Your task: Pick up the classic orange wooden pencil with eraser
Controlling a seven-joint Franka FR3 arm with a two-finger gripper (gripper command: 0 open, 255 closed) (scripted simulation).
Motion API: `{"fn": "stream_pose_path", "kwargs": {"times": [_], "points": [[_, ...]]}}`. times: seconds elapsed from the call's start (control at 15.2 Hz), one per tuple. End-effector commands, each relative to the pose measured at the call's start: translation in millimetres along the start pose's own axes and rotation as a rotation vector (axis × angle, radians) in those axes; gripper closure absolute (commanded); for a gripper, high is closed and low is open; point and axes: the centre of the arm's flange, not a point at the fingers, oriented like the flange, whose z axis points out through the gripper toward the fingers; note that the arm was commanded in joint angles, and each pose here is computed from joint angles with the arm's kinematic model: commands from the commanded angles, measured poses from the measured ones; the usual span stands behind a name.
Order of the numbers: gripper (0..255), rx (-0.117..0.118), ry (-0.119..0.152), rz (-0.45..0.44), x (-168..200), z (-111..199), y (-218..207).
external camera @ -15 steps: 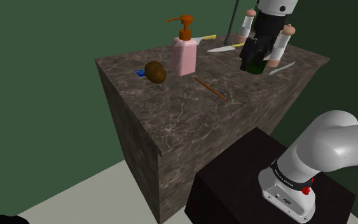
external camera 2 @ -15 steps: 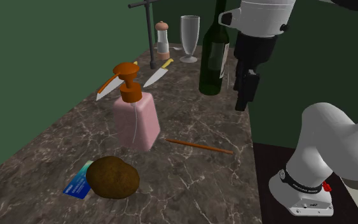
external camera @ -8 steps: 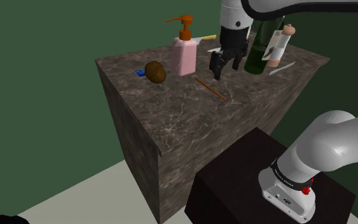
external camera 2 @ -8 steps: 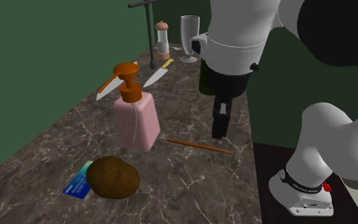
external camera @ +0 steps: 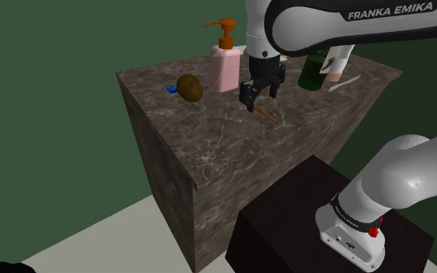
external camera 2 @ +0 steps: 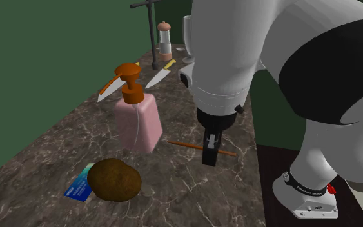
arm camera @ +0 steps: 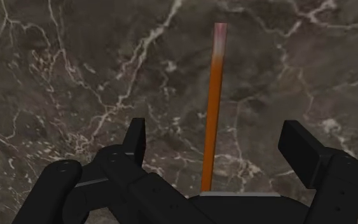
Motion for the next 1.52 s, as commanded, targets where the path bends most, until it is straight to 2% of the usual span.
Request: {"fn": "stream_pose_path", "kwargs": {"times": [0.0, 0.2, 0.26, 0.86, 1.45], "points": [[0, 0.0, 0.0, 0.0, 0, 10, -3], [0, 0.0, 0.0, 0.0, 0, 13, -4], [255, 0.0, 0.0, 0.0, 1, 13, -3], [255, 0.0, 0.0, 0.0, 0, 13, -4], [255, 0.0, 0.0, 0.0, -1, -33, 7]]}}
